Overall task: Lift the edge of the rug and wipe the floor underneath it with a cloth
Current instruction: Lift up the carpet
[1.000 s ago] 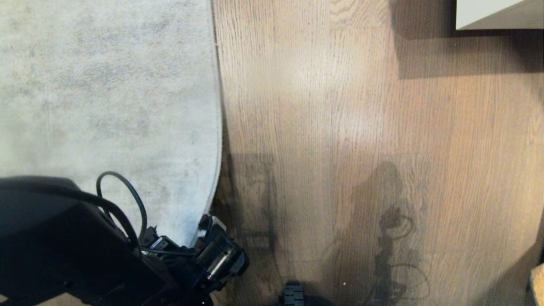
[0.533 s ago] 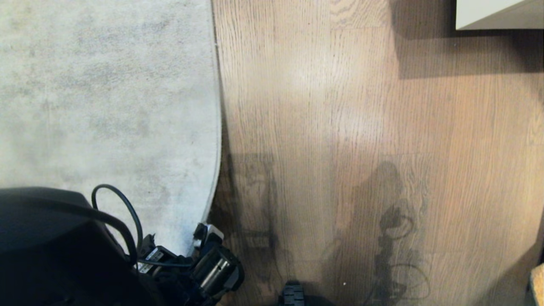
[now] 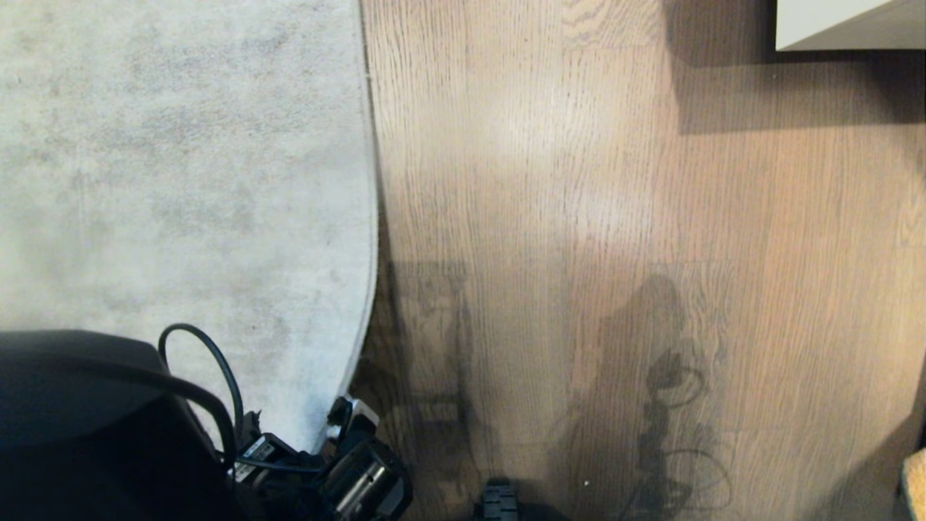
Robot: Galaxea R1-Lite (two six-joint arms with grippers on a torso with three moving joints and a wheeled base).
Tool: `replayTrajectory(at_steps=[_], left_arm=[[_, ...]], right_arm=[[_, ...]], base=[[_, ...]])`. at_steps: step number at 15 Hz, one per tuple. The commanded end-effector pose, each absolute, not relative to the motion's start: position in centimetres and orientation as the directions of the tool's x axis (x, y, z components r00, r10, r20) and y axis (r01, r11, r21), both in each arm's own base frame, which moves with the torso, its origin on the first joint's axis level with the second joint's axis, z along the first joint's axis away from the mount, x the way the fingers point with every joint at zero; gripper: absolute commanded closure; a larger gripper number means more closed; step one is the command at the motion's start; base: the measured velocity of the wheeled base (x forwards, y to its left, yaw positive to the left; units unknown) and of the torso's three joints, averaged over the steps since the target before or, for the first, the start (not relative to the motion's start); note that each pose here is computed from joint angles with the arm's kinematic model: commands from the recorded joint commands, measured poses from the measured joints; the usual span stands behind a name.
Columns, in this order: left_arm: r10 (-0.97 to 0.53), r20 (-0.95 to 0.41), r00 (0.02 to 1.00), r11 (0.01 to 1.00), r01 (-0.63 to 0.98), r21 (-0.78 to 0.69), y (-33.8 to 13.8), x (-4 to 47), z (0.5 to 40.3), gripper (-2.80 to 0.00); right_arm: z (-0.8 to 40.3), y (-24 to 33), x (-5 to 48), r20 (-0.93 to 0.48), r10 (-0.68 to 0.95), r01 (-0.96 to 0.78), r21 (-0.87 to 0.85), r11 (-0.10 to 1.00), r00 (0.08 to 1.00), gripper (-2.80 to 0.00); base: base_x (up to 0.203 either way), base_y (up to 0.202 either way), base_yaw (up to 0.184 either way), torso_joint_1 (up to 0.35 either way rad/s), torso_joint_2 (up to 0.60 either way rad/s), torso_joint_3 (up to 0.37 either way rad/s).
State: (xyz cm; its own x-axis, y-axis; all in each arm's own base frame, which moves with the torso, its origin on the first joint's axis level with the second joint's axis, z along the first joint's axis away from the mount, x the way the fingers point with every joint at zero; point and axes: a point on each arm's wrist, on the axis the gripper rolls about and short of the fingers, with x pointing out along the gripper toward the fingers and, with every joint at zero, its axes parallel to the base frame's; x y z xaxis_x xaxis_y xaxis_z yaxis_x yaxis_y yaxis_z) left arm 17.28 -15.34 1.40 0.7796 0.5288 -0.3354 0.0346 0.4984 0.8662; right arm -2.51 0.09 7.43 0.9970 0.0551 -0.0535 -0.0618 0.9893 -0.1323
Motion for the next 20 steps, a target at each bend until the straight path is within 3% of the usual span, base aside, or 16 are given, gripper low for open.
replayTrajectory(at_steps=[1,10,11,20], left_arm=[[0.532,-0.331,0.780,0.494,0.032,0.869,-15.32,17.24,1.34,-2.80],[0.527,-0.330,0.783,0.504,0.024,0.863,-15.20,17.13,0.81,-2.80],[0.526,-0.329,0.784,0.505,0.023,0.863,-15.25,17.17,0.80,0.00],[0.527,-0.340,0.779,0.499,0.040,0.866,-15.18,17.14,0.44,0.00]], right_arm=[[7.44,0.09,-2.50,-0.055,0.057,-0.064,-0.133,0.989,0.997,0.00],[7.44,0.09,-2.50,-0.055,0.057,-0.064,-0.133,0.989,0.997,0.00],[7.44,0.09,-2.50,-0.055,0.057,-0.064,-0.133,0.989,0.997,0.00],[7.44,0.09,-2.50,-0.055,0.057,-0.064,-0.133,0.989,0.997,0.00]], base=[[0.000,0.000,0.000,0.000,0.00,0.000],[0.000,0.000,0.000,0.000,0.00,0.000],[0.000,0.000,0.000,0.000,0.00,0.000],[0.000,0.000,0.000,0.000,0.00,0.000]])
